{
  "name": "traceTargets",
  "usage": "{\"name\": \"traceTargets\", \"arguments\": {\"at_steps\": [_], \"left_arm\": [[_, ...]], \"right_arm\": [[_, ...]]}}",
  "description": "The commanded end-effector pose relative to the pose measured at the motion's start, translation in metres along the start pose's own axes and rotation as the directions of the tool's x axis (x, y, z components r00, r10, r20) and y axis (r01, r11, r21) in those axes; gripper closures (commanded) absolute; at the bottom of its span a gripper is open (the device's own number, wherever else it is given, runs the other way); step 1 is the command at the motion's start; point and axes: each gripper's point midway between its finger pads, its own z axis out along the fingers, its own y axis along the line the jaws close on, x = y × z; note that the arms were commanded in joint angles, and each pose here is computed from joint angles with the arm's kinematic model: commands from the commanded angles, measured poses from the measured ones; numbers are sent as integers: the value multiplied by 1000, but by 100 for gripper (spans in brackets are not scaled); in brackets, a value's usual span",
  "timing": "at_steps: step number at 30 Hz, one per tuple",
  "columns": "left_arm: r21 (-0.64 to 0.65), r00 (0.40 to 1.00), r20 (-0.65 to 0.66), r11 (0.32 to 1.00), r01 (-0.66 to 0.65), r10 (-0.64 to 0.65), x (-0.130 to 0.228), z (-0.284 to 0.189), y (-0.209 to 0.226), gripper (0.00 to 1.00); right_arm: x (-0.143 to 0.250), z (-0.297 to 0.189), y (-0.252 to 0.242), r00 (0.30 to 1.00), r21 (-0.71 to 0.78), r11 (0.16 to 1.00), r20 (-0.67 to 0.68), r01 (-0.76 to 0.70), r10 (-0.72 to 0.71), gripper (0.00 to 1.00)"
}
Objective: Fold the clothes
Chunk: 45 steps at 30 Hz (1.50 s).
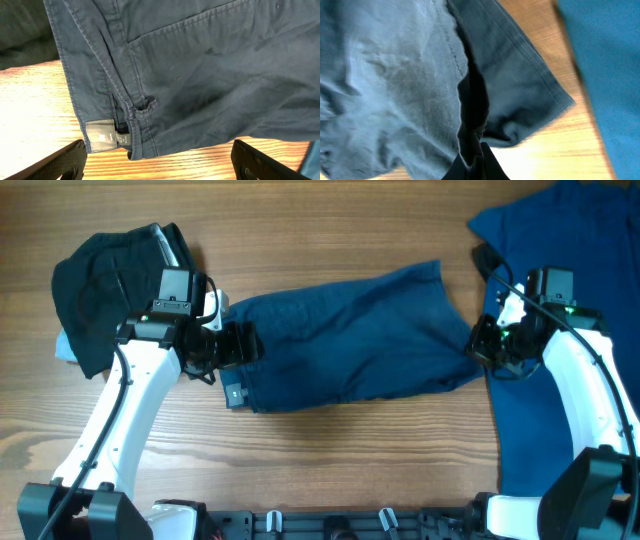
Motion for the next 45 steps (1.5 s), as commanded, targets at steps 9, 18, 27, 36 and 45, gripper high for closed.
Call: {"name": "traceTargets", "arguments": {"at_steps": [9,18,27,36,45], "left_arm": [[7,1000,-11,1000,-16,16,5,-5,-3,4],[-201,1000,-8,979,20,-22,13,7,40,0],[-148,995,-99,988,-34,20,22,69,49,0],[20,958,-270,995,-93,95,41,135,41,0],[247,947,-247,958,-143,205,39,149,9,68]], "right_arm": [[23,34,-44,993,160,982,-34,-103,110,76],[20,20,52,965,-396,885,18,246,-261,62],[30,26,80,924,-418,833,48,363,-379,61],[30,41,77,931,-283,891,27,356,-363,57],[28,42,75,937,-266,901,26,343,-349,58]]}}
